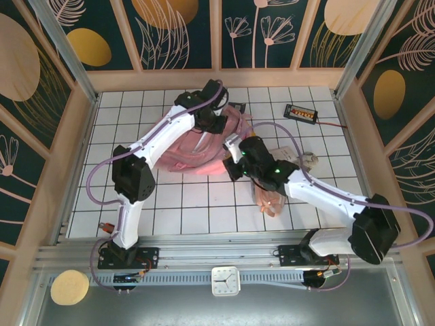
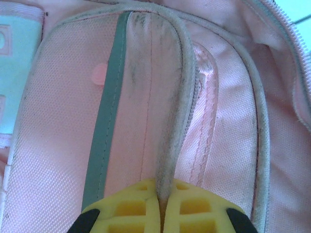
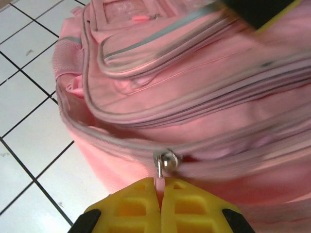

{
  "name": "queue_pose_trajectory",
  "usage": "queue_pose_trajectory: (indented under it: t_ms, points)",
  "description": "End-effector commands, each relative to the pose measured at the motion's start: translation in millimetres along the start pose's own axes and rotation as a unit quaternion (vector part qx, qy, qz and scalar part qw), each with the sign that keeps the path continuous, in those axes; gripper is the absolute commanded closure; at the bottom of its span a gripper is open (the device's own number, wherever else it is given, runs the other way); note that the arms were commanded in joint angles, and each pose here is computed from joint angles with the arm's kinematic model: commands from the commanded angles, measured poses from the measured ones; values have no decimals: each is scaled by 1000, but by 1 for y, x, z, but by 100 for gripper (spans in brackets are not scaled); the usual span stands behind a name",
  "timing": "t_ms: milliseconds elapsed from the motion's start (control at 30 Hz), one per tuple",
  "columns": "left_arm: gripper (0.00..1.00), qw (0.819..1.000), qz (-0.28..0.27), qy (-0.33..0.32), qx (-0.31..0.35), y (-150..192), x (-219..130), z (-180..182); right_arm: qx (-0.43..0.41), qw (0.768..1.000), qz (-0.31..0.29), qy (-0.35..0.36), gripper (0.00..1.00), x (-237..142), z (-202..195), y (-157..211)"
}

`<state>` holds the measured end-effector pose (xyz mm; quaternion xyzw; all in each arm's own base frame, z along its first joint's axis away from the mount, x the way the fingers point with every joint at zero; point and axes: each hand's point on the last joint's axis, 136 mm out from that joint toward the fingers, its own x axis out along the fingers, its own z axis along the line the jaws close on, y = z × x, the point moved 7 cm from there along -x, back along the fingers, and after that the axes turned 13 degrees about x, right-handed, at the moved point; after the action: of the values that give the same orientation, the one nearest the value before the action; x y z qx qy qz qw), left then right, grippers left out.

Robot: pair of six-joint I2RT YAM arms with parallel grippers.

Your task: Pack books, pencil case, and school supplies into a backpack

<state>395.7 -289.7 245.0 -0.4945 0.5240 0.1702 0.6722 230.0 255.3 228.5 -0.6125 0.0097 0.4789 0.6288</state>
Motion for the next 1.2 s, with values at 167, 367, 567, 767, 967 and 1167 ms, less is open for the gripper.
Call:
queue_pose_trajectory:
  t_ms: [167,367,567,767,967,1167]
  points:
    - [100,997,-18,28,-67,-17,4,-10,6,995,98,5,100,50,72,36]
    - [100,995,-31,49,-84,-28,-9,-15,-11,995,99,-23,100,104,106,52]
    - [100,992,-31,67,-104,-27,-20,-18,4,997,46,-58,100,139,109,44]
    - [100,989,-24,82,-117,-24,-22,-20,-19,987,27,-154,100,174,146,29]
    - [100,992,-20,68,-102,-21,-28,-18,-41,975,15,-216,71,181,167,16]
    - [100,998,-18,15,-66,-5,-42,-2,-43,970,33,-236,23,108,147,24]
